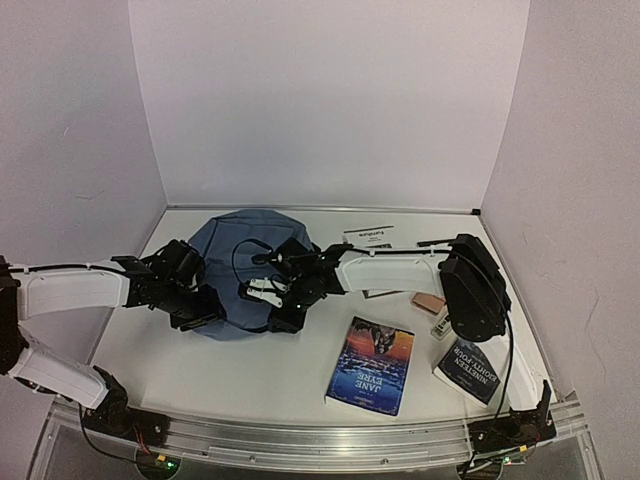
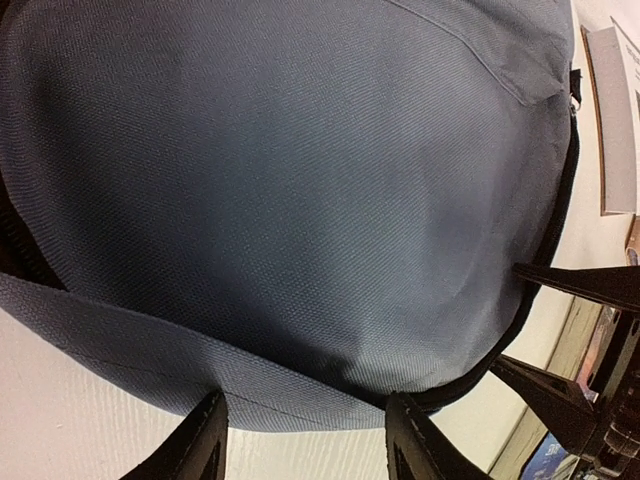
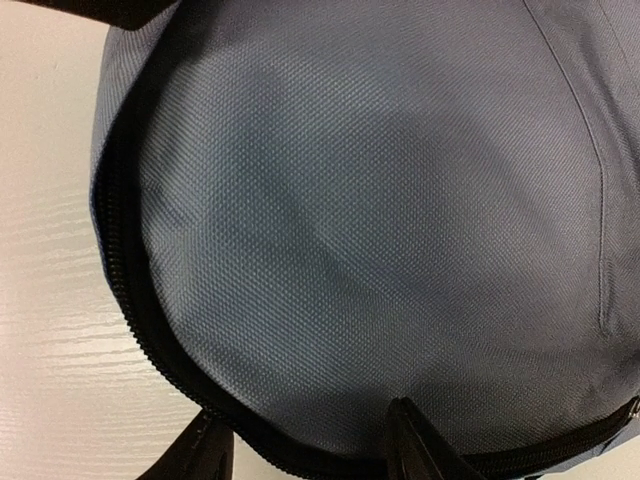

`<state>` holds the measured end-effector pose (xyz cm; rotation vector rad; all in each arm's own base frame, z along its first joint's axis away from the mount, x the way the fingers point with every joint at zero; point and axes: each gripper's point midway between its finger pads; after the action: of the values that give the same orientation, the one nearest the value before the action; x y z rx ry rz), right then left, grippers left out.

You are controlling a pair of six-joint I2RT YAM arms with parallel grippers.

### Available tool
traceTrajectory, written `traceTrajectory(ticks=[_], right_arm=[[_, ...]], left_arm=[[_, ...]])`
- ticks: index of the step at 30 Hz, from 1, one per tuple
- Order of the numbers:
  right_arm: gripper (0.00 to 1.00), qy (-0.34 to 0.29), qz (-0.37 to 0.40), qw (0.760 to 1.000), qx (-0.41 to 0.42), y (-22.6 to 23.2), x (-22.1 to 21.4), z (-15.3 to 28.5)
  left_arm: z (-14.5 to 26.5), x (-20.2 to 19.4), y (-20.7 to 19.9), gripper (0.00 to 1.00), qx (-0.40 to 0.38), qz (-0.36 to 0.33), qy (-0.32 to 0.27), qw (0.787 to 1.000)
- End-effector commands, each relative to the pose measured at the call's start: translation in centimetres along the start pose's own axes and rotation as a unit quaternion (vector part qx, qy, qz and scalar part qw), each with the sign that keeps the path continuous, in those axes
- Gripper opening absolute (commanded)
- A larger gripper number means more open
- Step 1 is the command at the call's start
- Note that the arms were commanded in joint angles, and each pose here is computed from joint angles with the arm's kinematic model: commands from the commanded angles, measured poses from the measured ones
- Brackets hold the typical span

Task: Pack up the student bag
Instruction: Adjust the student bag at the center of the board.

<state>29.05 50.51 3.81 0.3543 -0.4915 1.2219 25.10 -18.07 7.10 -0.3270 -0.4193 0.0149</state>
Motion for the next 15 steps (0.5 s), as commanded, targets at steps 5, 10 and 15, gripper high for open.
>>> traceTrajectory(ticks=[5,10,15], right_arm=[[0.6,-0.019,-0.019,1.0,-0.006,-0.3,1.4,1.8],[0.68,-0.032,-0.029,0.999,0.001,0.0,2.4,2.7],[0.76,-0.043,-0.038,0.998,0.01,0.3,3.0,3.4]], left_arm=[[-0.6,0.6,-0.9,0.54,-0.018,0.004,0.0,1.0],[-1.1,0.5,-1.3,0.54,-0.028,0.003,0.007,1.0],[-1.4,0.2,-1.2,0.54,-0.026,-0.003,0.014,1.0]])
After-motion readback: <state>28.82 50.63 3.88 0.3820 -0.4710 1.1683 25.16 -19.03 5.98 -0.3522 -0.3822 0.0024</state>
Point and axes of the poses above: each gripper's point midway between its finger pads, its own z axis back along the fingers, its own y axis along the line the jaws close on, x = y × z, and after that the axes turned 12 degrees about -z, right-handed
